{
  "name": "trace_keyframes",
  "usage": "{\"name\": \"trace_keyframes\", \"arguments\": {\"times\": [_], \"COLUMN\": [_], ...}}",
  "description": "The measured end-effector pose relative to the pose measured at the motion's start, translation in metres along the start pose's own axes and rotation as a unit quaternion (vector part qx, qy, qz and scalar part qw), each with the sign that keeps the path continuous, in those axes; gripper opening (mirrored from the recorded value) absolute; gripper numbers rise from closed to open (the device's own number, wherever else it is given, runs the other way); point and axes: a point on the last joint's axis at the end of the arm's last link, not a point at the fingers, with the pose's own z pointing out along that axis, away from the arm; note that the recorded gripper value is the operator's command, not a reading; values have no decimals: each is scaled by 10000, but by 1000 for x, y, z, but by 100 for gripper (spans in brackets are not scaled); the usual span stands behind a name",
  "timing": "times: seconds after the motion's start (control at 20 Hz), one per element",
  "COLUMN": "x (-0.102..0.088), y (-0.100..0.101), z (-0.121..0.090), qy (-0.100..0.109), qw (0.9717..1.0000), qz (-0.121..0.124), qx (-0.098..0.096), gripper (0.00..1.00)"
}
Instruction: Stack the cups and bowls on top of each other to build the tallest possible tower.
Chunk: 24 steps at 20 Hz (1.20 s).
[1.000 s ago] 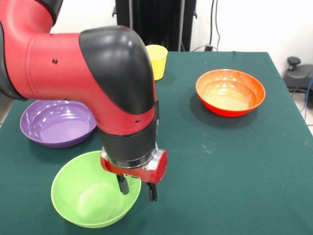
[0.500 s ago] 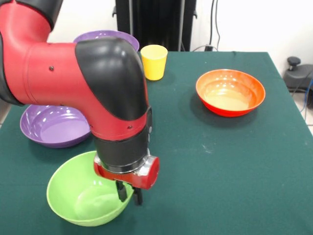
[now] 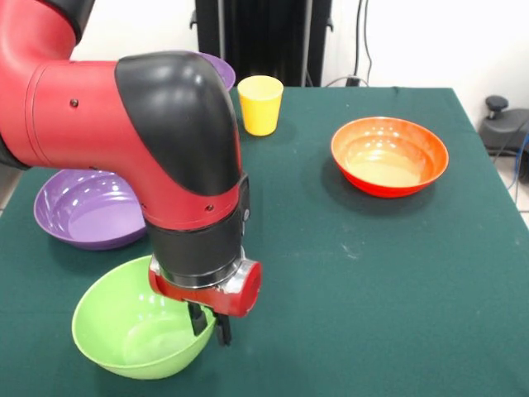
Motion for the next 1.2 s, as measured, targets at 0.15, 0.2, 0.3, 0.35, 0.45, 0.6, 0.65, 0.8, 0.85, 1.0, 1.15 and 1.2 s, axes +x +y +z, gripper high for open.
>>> {"name": "trace_keyframes", "arguments": {"times": [0.15,0.2,0.3,0.35,0.45,0.6,0.65,0.8,0.85,1.0,1.15,1.2], "x": [7,10,14,16,19,25,28,36,39,46,57,60], "y": [0,1,4,7,13,26,29,41,44,49,55,56], "z": [-10,-15,-28,-37,-50,-78,-87,-119,-128,-147,-176,-182], "qy": [62,90,124,141,178,264,294,339,346,355,354,350], "qw": [9999,9999,9998,9997,9997,9994,9993,9990,9989,9987,9986,9986], "qz": [-75,-103,-147,-166,-178,-197,-204,-243,-256,-287,-325,-332], "qx": [63,79,86,70,18,-80,-106,-179,-191,-207,-210,-205], "gripper": [0,0,0,0,0,0,0,0,0,0,0,0]}}
